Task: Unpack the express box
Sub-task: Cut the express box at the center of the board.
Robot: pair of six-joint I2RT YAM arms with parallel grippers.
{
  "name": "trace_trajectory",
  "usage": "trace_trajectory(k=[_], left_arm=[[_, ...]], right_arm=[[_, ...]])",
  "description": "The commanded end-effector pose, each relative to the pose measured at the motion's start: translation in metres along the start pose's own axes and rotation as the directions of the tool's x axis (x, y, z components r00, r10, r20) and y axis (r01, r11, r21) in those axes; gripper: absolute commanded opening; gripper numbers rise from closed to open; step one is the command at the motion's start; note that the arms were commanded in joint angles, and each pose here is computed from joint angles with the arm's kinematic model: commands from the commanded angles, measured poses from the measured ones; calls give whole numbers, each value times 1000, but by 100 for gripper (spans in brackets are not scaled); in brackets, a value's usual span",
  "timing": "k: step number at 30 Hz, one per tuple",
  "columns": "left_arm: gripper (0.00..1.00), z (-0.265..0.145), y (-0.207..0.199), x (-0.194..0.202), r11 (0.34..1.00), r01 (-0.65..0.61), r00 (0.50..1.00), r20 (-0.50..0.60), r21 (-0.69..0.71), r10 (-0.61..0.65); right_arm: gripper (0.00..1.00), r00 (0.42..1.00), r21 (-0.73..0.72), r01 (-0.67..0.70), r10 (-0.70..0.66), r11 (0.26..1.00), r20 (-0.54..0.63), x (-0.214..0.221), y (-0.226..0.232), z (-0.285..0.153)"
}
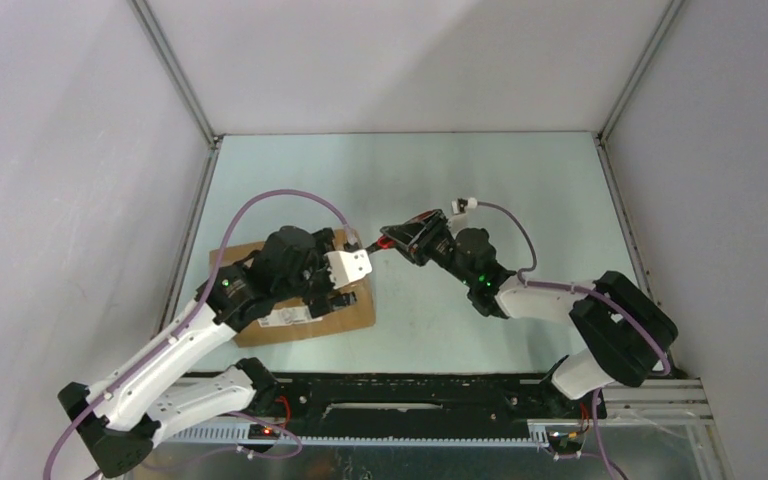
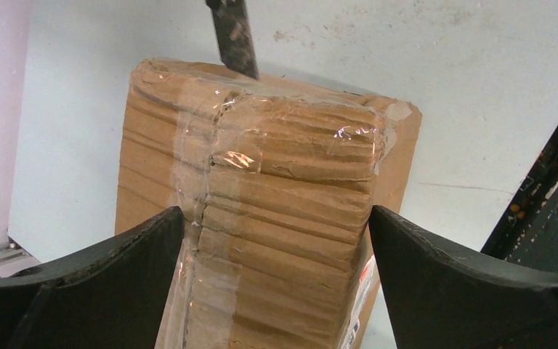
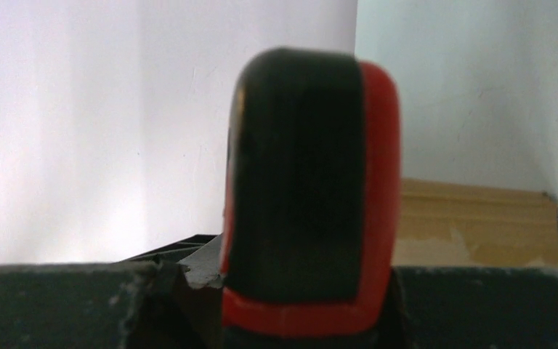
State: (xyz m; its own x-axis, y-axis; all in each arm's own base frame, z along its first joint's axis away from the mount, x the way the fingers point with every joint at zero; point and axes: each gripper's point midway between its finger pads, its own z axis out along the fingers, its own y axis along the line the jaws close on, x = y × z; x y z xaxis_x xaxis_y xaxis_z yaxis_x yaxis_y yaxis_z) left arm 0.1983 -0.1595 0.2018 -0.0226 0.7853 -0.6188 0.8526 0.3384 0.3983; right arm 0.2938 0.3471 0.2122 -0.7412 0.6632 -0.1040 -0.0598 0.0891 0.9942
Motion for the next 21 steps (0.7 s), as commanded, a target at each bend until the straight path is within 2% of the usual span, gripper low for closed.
trace_trajectory(k=[1,10,21], left_arm=[[100,8,0,-1,1000,15,1000,19,-21,-15],[100,5,-1,0,999,21,1000,24,-45,-20],[100,11,-3,-2,999,26,999,22,-32,-25]], right_arm=[[0,994,-3,-35,35,999,99,-5,18,-5],[0,973,11,-81,77,997,218,-44,7,9],[0,973,-25,-87,90,996,215,-41,23,25]])
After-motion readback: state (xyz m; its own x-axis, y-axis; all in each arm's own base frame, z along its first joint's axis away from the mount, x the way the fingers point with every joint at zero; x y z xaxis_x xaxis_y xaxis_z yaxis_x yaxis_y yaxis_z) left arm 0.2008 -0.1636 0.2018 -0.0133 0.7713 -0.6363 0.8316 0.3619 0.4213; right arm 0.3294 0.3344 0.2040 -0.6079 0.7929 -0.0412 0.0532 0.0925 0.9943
